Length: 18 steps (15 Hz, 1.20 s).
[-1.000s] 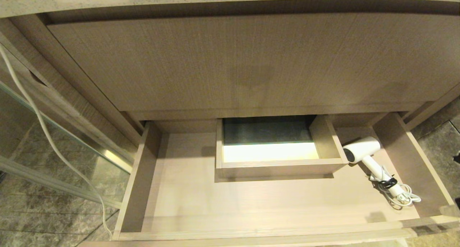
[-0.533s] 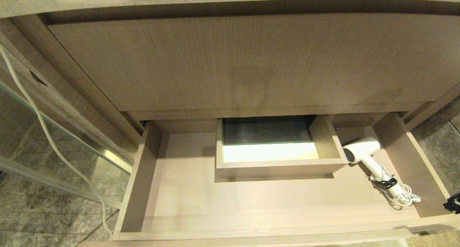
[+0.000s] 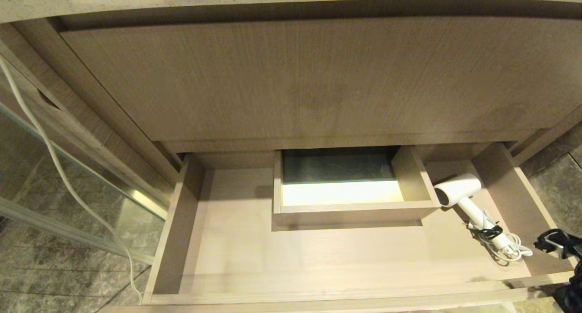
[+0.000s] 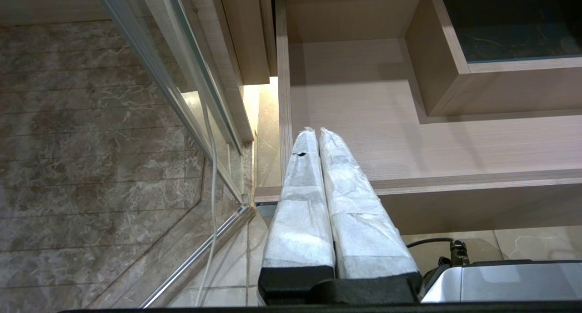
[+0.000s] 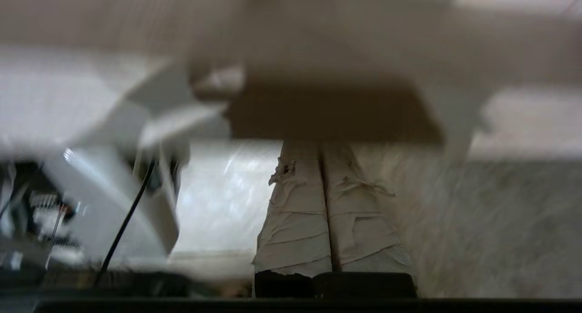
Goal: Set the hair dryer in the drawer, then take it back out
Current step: Close the drawer
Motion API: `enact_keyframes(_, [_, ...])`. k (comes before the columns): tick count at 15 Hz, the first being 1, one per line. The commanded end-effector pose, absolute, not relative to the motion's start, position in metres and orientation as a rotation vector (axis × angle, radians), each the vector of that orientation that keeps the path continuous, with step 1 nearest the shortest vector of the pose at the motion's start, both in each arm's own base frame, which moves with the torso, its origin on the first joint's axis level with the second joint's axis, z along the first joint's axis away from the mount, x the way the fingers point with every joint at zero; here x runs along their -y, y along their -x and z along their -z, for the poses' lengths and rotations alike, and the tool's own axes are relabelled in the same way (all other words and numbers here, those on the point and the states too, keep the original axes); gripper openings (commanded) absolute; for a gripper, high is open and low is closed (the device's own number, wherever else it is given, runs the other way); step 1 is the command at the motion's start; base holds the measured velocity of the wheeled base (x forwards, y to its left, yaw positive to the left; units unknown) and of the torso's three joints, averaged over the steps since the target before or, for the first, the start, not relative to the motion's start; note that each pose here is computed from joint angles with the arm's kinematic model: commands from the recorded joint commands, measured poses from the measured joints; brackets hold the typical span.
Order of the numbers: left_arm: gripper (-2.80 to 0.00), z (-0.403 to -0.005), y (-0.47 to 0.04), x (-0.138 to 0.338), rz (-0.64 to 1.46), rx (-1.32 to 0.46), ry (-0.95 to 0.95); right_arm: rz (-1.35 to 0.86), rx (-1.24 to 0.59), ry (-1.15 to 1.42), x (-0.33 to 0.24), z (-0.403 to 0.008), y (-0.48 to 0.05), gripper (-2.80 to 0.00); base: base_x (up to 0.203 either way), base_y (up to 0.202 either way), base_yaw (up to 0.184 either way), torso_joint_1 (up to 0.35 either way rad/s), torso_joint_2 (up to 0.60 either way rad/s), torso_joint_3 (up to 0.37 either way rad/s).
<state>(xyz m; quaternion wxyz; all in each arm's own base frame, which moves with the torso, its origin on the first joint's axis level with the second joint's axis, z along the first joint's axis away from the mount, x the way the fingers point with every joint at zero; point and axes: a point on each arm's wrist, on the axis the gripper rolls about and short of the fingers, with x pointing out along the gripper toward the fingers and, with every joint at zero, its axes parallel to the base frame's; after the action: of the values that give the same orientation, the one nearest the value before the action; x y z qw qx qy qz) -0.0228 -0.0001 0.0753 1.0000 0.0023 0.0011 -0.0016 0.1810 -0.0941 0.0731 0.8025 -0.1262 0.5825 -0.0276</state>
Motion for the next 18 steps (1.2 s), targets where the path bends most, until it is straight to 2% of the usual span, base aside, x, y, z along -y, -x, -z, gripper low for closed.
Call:
enact_keyframes(1, [-2.80, -0.075, 0.023, 0.000, 0.003, -0.005, -0.005, 0.107, -1.150, 0.287, 0.104, -0.071, -0.200, -2.80, 0.000, 0.000, 0.000, 0.000, 0.00, 0.000])
enact_keyframes(5, [-2.80, -0.075, 0.023, 0.000, 0.003, -0.004, -0.005, 0.299, -0.697, 0.187, 0.112, -0.112, -0.235, -2.80, 0.000, 0.000, 0.000, 0.000, 0.00, 0.000])
enact_keyframes(8, [-2.80, -0.075, 0.023, 0.000, 0.003, -0.005, -0.005, 0.373, -0.319, 0.103, 0.113, -0.147, -0.283, -2.80, 0.000, 0.000, 0.000, 0.000, 0.00, 0.000])
enact_keyframes(11, [-2.80, -0.075, 0.023, 0.000, 0.003, -0.005, -0.005, 0.387, -0.342, 0.100, 0.105, -0.165, -0.266, -2.80, 0.000, 0.000, 0.000, 0.000, 0.00, 0.000])
enact_keyframes(14, [-2.80, -0.075, 0.023, 0.000, 0.003, -0.003, -0.005, 0.378, -0.360, 0.123, 0.074, -0.196, -0.191, -2.80, 0.000, 0.000, 0.000, 0.000, 0.00, 0.000])
enact_keyframes(18, [-2.80, -0.075, 0.023, 0.000, 0.003, -0.005, -0.005, 0.331, -0.394, 0.124, 0.035, -0.183, -0.101, -2.80, 0.000, 0.000, 0.000, 0.000, 0.00, 0.000])
